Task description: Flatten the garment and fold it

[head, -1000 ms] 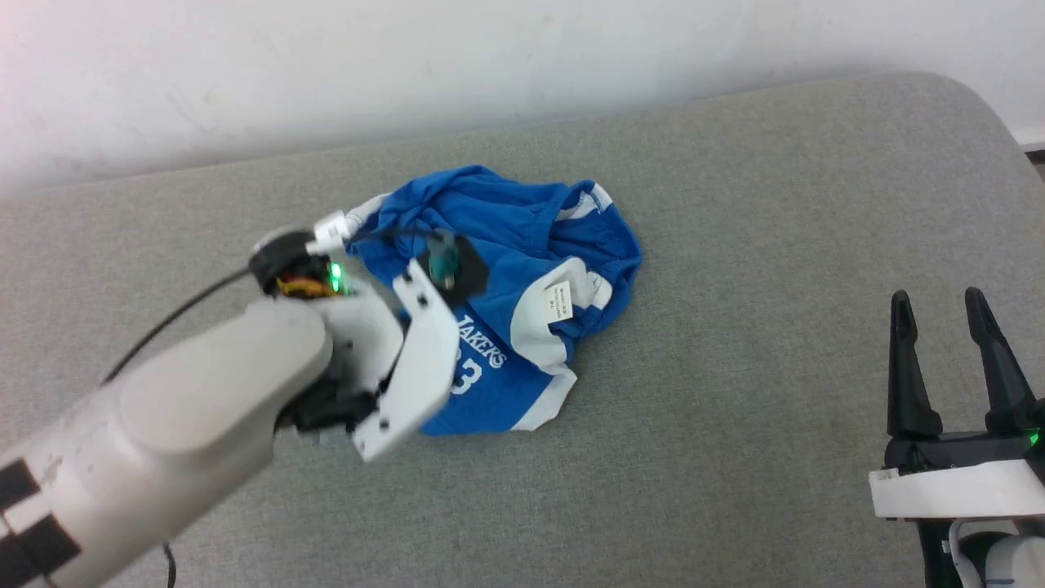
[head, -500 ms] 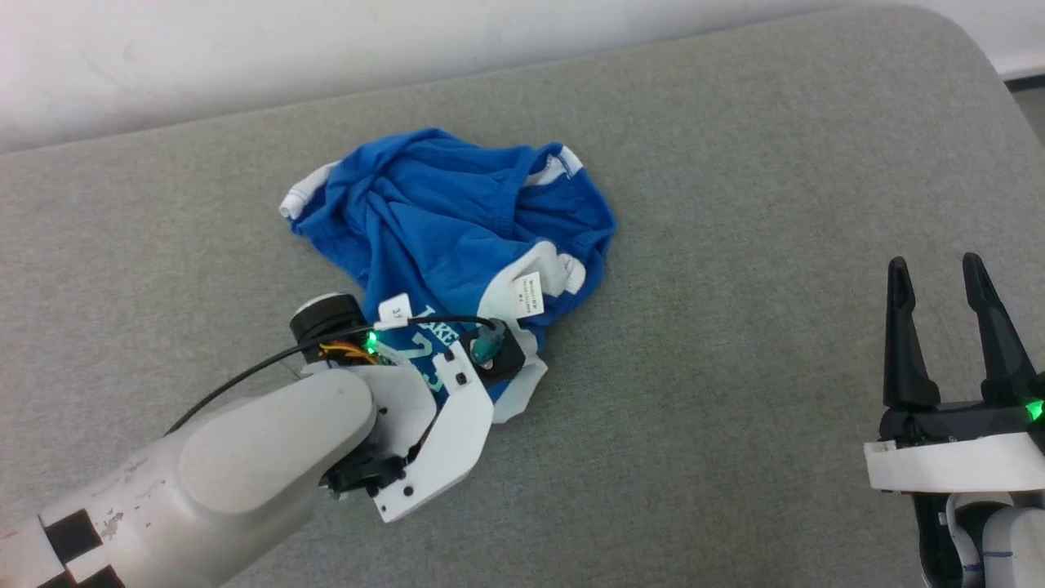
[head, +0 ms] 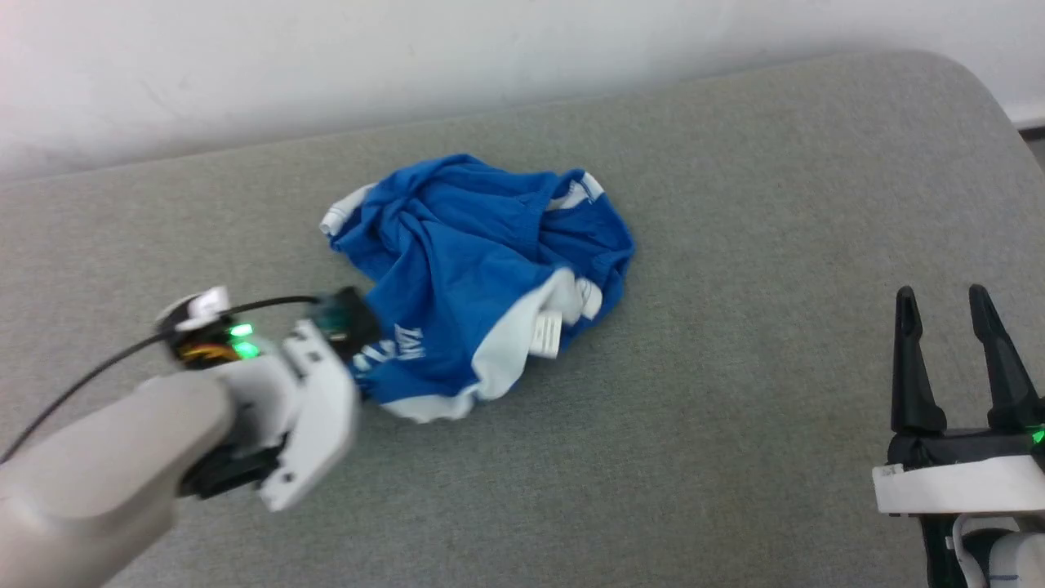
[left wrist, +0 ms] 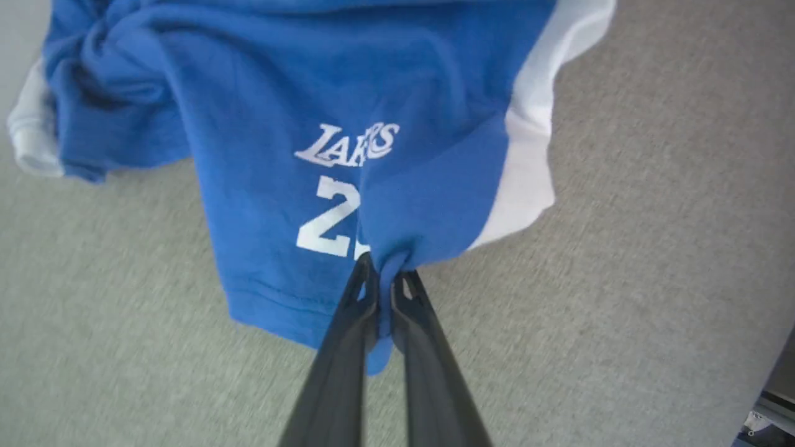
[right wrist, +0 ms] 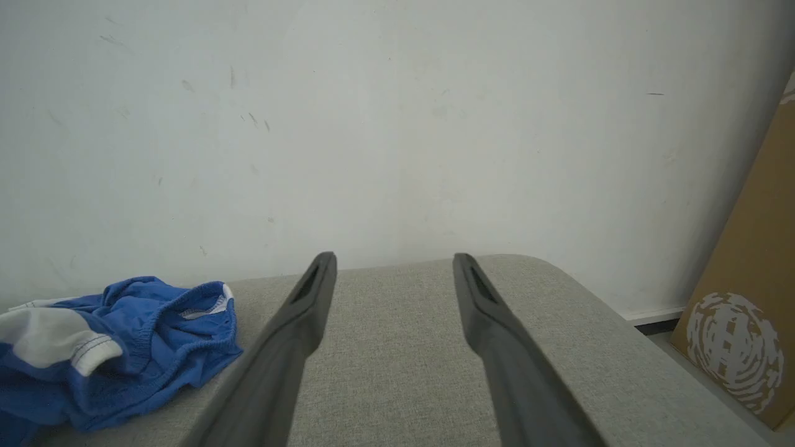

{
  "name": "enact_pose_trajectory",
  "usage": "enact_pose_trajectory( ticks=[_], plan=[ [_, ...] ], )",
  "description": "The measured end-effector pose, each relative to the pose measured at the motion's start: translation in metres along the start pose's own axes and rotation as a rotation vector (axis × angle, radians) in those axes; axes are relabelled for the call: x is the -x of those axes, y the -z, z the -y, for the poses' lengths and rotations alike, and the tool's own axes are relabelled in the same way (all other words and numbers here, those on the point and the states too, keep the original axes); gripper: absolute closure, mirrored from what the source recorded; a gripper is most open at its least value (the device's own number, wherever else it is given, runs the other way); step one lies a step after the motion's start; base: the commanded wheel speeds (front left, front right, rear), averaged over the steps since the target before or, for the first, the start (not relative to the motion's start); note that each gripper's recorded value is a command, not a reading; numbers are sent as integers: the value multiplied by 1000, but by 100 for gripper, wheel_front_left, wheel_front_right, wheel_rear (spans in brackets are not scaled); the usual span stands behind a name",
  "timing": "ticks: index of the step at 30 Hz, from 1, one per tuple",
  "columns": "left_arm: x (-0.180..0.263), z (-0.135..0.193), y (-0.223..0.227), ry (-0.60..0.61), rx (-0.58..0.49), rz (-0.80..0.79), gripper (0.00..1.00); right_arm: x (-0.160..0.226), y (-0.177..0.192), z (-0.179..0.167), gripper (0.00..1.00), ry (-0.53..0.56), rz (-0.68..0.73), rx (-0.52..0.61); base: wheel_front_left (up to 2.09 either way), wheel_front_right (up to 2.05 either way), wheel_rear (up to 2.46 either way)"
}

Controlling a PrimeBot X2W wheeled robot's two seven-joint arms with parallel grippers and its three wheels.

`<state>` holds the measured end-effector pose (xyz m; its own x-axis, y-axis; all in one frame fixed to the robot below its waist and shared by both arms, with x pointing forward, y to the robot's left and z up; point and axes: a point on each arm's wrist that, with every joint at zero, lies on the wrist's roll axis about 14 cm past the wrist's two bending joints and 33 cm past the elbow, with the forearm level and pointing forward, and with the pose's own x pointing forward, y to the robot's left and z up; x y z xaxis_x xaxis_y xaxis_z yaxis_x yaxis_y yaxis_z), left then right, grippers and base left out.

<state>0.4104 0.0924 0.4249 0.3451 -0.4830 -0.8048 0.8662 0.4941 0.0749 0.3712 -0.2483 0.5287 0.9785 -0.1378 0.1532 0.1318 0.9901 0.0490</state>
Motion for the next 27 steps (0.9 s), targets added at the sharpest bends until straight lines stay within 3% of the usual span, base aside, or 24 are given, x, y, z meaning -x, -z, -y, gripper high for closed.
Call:
enact_pose_trajectory(
  ticks=[7, 12, 13, 14, 18, 22, 27],
  plan=[
    [37, -29, 88, -166, 184, -173, 100, -2, -8, -13, 0, -37, 27, -18, 0, 0, 0],
    [36, -33, 112, -217, 263, -208, 100, 1, -8, -15, 0, -46, 24, -12, 0, 0, 0],
    [35, -34, 106, -228, 269, -176, 65, 1, -8, -16, 0, -50, 25, -7, 0, 0, 0],
    [34, -37, 98, -248, 279, -123, 0, 1, -10, -17, 0, -53, 29, 1, 0, 0, 0],
    [40, -42, 52, -305, 276, 122, 0, -4, -23, -25, 0, -81, 72, 42, 0, 0, 0],
    [70, -60, 14, -461, 232, 367, 0, -22, -55, -46, 0, -141, 180, 105, 0, 0, 0],
    [106, -66, -2, -660, 203, 578, 0, -46, -94, -86, 0, -285, 318, 161, 0, 0, 0]
  ],
)
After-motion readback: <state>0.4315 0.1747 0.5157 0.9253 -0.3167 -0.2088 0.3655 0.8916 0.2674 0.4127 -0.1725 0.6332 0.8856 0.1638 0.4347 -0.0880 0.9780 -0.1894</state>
